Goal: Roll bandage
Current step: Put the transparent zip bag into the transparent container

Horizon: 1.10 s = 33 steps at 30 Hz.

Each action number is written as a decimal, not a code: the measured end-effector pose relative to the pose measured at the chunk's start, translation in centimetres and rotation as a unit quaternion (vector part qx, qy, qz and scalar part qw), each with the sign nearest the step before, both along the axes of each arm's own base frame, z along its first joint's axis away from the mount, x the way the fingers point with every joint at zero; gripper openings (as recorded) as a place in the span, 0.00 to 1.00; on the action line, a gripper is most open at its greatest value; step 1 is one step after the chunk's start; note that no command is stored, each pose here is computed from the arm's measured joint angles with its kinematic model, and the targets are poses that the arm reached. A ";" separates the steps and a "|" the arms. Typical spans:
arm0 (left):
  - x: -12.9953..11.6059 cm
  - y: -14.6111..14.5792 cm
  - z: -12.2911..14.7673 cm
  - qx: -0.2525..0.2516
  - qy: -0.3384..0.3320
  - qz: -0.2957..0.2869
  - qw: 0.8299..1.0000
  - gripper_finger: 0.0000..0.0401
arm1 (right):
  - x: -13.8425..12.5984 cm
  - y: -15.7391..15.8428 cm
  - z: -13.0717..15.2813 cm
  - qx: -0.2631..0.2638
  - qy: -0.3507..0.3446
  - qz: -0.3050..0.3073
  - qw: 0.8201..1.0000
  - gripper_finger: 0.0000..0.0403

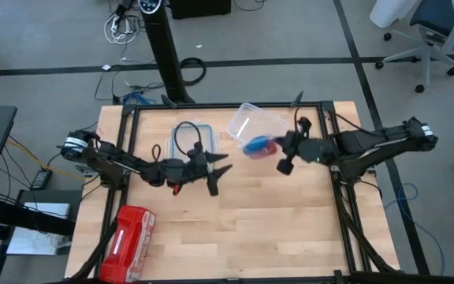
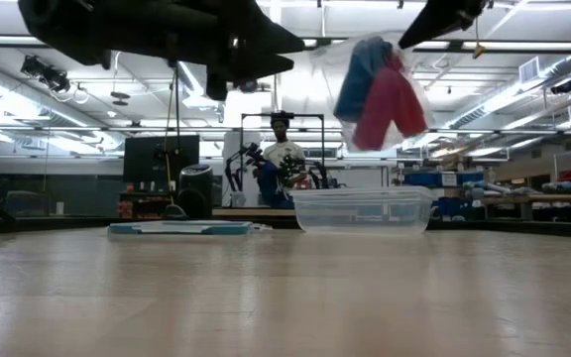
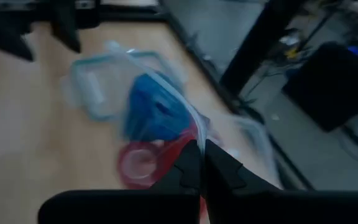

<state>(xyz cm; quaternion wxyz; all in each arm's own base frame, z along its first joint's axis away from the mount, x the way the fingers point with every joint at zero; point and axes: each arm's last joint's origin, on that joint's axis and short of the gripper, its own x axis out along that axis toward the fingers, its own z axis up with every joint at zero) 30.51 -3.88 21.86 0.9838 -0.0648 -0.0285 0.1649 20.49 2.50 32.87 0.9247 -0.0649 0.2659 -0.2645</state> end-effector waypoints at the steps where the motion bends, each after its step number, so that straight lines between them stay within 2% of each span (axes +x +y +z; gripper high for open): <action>1: 0.1 0.4 0.3 0.005 -0.007 0.006 1.000 0.48 | 0.2 -0.6 0.2 -0.006 -0.005 -0.009 1.000 0.00; 5: 0.7 2.2 1.4 0.015 -0.029 0.031 0.999 0.48 | 0.7 -2.9 0.5 -0.016 -0.014 -0.048 0.999 0.00; 9: 1.0 4.4 2.4 0.014 -0.047 0.021 0.999 0.48 | 1.6 -5.4 0.1 -0.011 -0.012 -0.080 0.997 0.00; 12: 1.1 5.9 2.5 -0.010 -0.050 0.013 0.999 0.48 | 2.5 -7.1 -0.4 -0.014 -0.007 -0.096 0.995 0.00; 17: 1.1 7.8 2.0 -0.082 -0.040 -0.036 0.995 0.48 | 4.3 -9.9 -1.8 -0.039 0.033 -0.098 0.994 0.01; 23: 1.0 8.3 1.7 -0.091 -0.026 -0.066 0.993 0.48 | 6.0 -12.7 -4.2 -0.064 0.096 -0.102 0.988 0.00; 30: 1.0 8.4 1.7 -0.089 -0.026 -0.076 0.993 0.48 | 7.4 -15.3 -5.7 -0.110 0.118 -0.127 0.979 0.00; 33: 1.0 8.4 1.7 -0.090 -0.023 -0.078 0.993 0.48 | 7.8 -15.7 -6.6 -0.104 0.141 -0.094 0.980 0.00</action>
